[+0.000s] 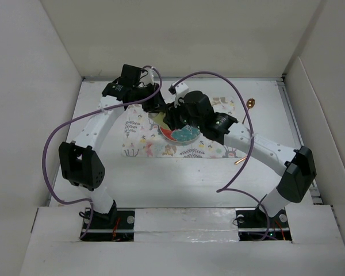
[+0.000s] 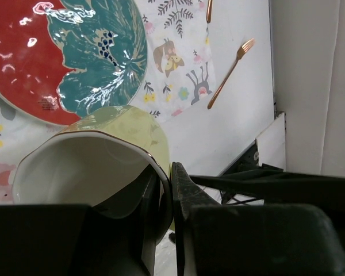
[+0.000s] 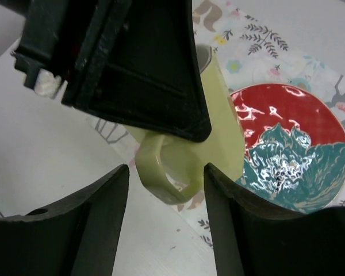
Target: Set the dinner table for one person
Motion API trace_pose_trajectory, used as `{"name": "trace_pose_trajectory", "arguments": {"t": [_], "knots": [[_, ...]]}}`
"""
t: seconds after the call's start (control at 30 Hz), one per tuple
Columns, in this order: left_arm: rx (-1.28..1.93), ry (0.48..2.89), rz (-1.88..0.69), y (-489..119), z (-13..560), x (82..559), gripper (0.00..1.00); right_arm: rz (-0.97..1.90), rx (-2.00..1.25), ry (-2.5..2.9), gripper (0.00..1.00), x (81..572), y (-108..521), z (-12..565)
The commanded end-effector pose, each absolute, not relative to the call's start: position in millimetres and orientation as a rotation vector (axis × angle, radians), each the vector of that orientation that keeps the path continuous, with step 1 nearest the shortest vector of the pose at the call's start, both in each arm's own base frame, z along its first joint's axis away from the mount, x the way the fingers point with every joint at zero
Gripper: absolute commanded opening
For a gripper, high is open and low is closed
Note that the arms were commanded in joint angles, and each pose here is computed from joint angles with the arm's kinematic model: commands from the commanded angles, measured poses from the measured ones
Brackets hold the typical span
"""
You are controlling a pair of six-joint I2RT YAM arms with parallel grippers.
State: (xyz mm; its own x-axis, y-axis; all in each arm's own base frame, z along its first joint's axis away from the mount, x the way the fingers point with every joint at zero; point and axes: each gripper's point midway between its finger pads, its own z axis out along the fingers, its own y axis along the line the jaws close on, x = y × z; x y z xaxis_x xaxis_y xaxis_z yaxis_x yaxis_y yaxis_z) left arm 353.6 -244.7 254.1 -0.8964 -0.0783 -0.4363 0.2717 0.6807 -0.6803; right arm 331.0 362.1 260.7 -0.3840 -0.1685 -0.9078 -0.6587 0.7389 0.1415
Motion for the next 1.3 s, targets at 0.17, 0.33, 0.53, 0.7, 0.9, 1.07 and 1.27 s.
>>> {"name": "trace_pose_trajectory", "arguments": {"t": [0.17, 0.33, 0.53, 0.7, 0.9, 1.07, 1.27], "knots": [[0.236, 2.334, -1.196, -250.0, 296.7, 336.1, 0.0, 0.567, -0.583, 1.779, 0.4, 352.5, 376.3, 299.9], [0.234, 2.319, -1.21, -251.6, 302.6, 336.7, 0.0, 0.568, -0.641, 1.816, 0.16, 351.6, 383.7, 289.8], [0.225, 2.276, -1.211, -253.4, 319.9, 343.6, 0.0, 0.622, -0.674, 1.825, 0.0, 340.0, 385.7, 292.3], [0.208, 2.223, -1.233, -258.5, 337.2, 354.8, 0.14, 0.733, -0.618, 1.825, 0.0, 336.1, 366.7, 303.2], [0.202, 2.128, -1.249, -260.7, 365.6, 371.8, 0.48, 0.815, -0.525, 1.818, 0.0, 339.5, 338.0, 308.3], [0.184, 2.025, -1.213, -246.8, 398.4, 393.8, 0.57, 0.807, -0.422, 1.834, 0.0, 349.2, 312.0, 305.8], [0.135, 1.979, -1.129, -233.3, 399.8, 403.0, 0.57, 0.716, -0.125, 1.794, 0.0, 395.7, 250.8, 313.7]]}}
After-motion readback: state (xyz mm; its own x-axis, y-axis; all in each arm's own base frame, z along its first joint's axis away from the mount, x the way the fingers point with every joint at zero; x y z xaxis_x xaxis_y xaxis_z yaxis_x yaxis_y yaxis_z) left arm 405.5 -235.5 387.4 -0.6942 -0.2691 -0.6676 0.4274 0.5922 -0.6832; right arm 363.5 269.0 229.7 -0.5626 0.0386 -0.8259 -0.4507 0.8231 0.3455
